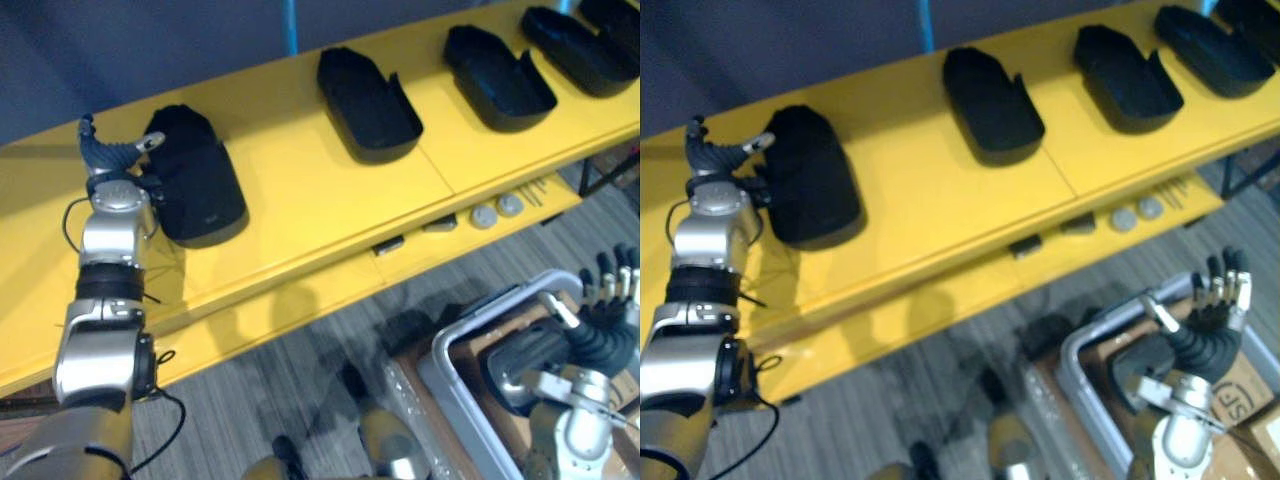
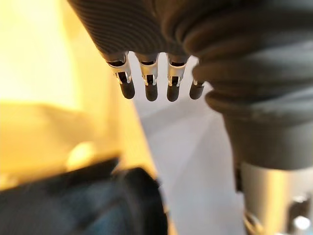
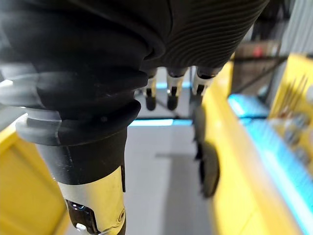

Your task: Walk over and take plastic housings, then place them on the shelf

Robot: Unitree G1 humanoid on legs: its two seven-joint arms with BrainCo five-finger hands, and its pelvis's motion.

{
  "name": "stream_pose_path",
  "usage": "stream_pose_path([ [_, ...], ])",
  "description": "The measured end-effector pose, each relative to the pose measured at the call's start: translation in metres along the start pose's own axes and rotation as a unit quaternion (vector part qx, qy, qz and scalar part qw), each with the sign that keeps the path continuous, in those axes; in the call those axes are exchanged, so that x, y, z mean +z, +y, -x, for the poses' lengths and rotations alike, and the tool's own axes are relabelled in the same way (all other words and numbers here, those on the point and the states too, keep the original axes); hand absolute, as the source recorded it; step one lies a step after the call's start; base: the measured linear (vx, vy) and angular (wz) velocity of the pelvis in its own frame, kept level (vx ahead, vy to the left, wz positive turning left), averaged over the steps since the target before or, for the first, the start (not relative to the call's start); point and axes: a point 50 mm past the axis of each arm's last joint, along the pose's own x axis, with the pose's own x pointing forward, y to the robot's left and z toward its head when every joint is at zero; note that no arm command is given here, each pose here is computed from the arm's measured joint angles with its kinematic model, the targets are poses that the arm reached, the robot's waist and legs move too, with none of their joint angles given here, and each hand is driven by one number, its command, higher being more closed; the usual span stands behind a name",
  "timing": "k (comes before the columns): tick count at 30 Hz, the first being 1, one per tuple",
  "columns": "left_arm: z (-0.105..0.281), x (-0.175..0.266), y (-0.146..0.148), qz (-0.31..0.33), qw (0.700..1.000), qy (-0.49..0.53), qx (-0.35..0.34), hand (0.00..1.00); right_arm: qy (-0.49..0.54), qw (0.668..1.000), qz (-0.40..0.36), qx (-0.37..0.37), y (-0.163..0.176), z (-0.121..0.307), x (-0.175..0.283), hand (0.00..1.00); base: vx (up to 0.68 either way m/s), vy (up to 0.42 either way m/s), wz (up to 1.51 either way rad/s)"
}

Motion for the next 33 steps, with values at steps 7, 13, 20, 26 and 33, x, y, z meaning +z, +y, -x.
stream_pose_path([
  [7,-0.004,0.034,0.023,0.030,0.993,-0.112,-0.003,0.00,-0.041,0.999,0.033,0.005,0.016,-0.031,-0.005,0.00,-0.01,0.011,0.32],
  [13,0.003,0.056,0.028,0.094,0.978,-0.185,-0.014,0.00,-0.095,0.995,0.001,-0.024,0.033,-0.057,0.003,0.00,-0.06,-0.011,0.27],
  [20,0.047,0.065,0.079,0.156,0.934,-0.316,0.055,0.00,-0.127,0.991,-0.026,0.020,0.051,-0.071,0.012,0.00,0.00,-0.028,0.19],
  [26,0.127,-0.050,0.137,0.142,0.942,-0.211,0.220,0.00,-0.104,0.990,-0.029,0.088,0.057,-0.057,0.011,0.00,0.01,-0.029,0.38],
  [33,0.221,-0.170,0.161,0.090,0.946,0.065,0.305,0.00,-0.055,0.979,-0.082,0.181,0.097,-0.030,0.005,0.00,-0.01,-0.023,0.37],
])
